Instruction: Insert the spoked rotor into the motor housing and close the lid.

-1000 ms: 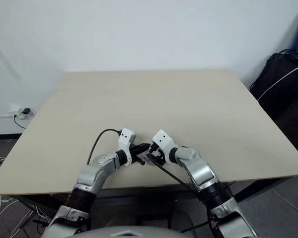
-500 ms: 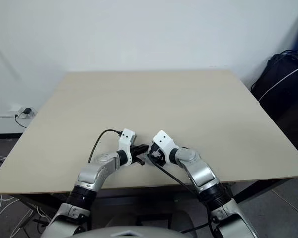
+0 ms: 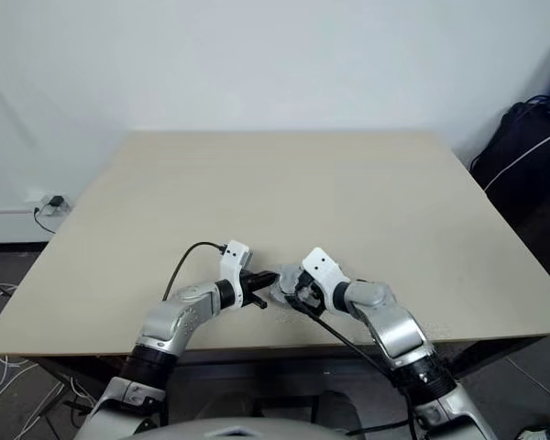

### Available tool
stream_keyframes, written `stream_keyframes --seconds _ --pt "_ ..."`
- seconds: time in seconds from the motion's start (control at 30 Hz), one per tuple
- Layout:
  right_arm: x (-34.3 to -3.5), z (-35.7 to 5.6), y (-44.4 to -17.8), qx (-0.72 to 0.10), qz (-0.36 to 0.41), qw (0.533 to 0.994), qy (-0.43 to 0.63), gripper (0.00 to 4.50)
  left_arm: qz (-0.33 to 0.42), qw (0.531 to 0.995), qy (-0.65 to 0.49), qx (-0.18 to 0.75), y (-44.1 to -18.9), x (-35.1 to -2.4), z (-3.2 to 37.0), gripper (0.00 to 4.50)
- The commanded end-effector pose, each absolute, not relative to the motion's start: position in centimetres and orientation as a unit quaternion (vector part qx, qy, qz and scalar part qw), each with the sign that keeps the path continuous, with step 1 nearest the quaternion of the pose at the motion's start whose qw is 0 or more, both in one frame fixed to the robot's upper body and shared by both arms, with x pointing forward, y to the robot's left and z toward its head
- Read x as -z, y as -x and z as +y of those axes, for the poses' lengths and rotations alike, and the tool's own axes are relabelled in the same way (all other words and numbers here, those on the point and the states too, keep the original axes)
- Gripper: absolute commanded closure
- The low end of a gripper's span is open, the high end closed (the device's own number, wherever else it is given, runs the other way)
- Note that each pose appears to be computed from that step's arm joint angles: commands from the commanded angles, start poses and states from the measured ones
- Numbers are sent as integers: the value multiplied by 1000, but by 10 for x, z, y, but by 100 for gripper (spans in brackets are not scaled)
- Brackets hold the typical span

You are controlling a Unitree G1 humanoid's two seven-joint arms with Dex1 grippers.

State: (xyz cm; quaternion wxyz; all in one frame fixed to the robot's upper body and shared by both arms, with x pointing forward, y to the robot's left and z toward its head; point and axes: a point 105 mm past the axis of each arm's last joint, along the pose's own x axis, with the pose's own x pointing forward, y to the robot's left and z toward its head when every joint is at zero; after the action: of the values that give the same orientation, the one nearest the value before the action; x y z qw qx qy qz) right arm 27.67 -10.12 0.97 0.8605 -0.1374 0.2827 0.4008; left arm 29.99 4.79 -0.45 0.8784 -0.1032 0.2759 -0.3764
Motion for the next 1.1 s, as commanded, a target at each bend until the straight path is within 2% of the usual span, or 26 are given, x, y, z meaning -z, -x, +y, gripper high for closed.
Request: stream_keyframes --seconds 0.03,0.2,0.33,0.47,0.73,1.0,1.1 --pt "-3 -122 -266 -382 319 858 125 1 271 876 105 384 -299 0 45 450" --pt "-26 -138 -264 -367 286 882 70 1 269 877 104 383 -300 -1 46 450" --pt "-43 -151 -281 -293 237 925 -34 1 268 878 104 383 -301 -1 46 450" --pt "-40 -153 -292 -219 236 936 -141 1 268 877 104 385 -301 -1 45 450" --pt "-16 -108 -295 -207 315 880 -288 1 268 877 103 386 -301 -1 44 450" --pt "-7 -87 -292 -226 358 842 -335 1 265 878 105 384 -301 -3 44 450" --pt "-7 -81 -286 -243 376 814 -369 1 264 879 106 382 -301 -2 45 450"
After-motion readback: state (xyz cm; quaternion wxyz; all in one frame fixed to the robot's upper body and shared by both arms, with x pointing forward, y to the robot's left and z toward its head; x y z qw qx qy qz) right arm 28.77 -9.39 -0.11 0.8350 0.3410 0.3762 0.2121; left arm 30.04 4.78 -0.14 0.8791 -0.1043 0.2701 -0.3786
